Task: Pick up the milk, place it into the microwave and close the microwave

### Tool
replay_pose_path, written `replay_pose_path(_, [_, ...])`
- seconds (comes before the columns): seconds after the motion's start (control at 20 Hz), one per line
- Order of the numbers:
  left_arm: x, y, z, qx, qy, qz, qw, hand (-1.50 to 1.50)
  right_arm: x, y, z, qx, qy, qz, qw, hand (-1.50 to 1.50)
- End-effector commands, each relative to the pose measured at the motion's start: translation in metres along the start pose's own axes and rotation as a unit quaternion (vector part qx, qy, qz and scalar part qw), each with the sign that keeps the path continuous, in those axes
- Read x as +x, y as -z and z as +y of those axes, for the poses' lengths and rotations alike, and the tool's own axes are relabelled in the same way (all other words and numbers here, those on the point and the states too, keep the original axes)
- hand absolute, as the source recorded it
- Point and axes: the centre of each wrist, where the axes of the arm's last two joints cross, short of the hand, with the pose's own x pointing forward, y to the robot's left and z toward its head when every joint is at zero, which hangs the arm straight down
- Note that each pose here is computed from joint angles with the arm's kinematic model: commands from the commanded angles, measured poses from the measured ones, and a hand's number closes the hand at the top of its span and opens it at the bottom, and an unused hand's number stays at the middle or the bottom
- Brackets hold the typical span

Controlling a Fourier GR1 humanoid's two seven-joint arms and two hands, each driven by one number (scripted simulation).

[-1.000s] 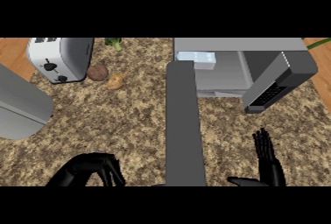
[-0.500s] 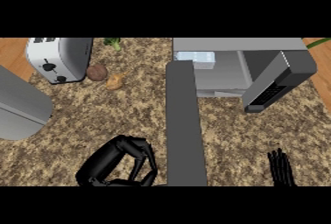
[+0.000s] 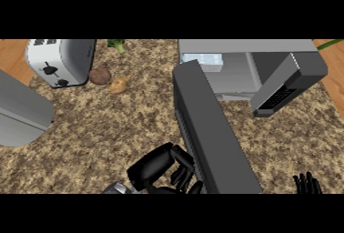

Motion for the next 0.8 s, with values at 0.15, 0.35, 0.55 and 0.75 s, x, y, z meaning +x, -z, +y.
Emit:
replay_pose_path(0.15, [-0.008, 0.042, -0.044, -0.045, 0.038, 0.042, 0.9974, 1.5, 0.02, 0.008, -0.018, 0.046, 0.036, -0.058, 0.997, -1.5])
replay_pose_path(0.35, [-0.026, 0.052, -0.058, -0.049, 0.017, 0.07, 0.9962, 1.5, 0.031, 0.008, 0.001, 0.076, 0.072, -0.07, 0.992, -1.5])
replay_pose_path(0.55, [-0.026, 0.059, -0.069, -0.025, 0.026, 0.091, 0.9952, 1.5, 0.057, 0.031, 0.009, 0.105, 0.081, -0.101, 0.986, -1.5])
replay_pose_path(0.75, [-0.022, 0.071, -0.058, 0.031, -0.004, 0.071, 0.9969, 1.5, 0.07, 0.037, 0.013, 0.12, 0.086, -0.106, 0.983, -1.5])
